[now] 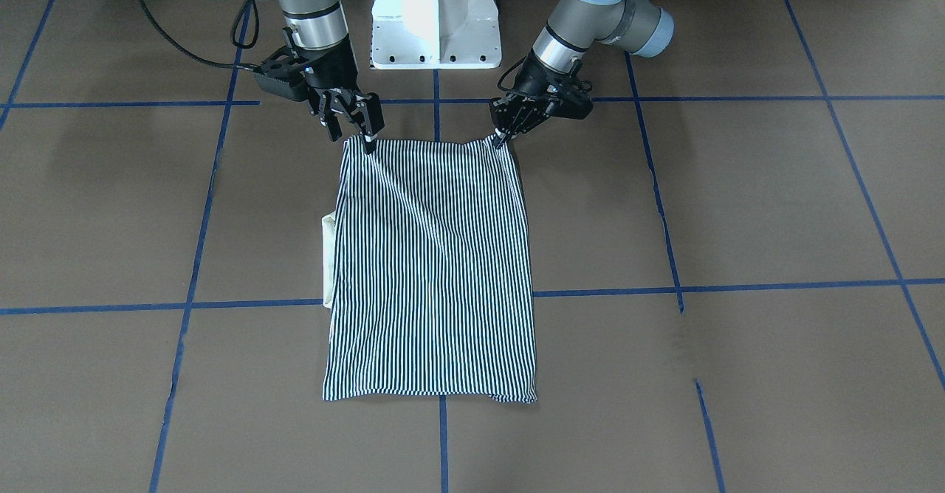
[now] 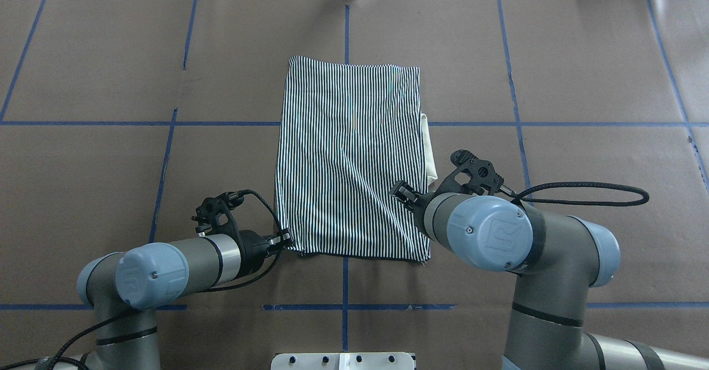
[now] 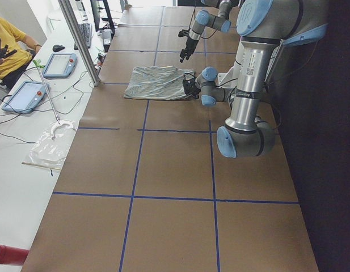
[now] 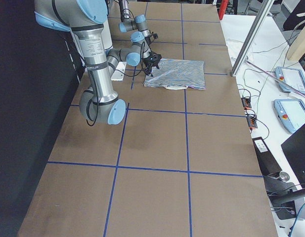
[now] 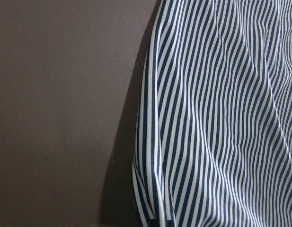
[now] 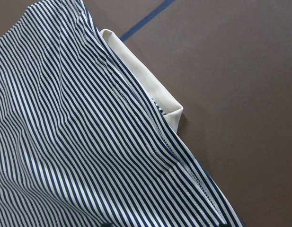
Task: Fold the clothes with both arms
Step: 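Move the right gripper to the other near corner and grasp both corners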
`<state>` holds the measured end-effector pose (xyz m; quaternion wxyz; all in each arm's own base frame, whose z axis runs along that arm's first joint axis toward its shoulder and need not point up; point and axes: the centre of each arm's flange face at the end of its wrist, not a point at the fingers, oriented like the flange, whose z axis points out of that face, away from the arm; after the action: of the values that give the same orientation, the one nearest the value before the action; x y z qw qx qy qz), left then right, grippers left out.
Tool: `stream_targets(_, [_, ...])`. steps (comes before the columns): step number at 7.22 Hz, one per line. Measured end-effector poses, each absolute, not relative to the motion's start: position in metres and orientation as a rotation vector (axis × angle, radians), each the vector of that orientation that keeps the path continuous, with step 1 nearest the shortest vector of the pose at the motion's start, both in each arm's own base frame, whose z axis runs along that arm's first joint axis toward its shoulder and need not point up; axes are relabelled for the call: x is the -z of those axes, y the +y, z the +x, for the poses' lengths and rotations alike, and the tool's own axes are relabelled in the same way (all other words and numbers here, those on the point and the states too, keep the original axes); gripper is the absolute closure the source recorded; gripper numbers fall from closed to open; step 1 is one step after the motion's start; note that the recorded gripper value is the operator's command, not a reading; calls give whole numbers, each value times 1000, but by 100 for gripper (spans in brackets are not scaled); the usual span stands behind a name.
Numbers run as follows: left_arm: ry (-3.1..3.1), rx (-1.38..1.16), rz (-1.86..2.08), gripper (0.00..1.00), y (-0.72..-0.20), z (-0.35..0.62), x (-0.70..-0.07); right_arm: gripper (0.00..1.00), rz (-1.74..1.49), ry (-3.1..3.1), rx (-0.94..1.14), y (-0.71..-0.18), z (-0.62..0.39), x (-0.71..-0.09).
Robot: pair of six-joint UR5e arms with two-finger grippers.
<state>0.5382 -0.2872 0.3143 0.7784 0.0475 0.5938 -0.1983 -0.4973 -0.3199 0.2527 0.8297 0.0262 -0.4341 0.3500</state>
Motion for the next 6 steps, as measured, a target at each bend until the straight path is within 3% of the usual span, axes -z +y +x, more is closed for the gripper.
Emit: stream_targets(6, [1283,425,102,100,-287,540,-314,25,19,-818,-735,-304,-564,-263])
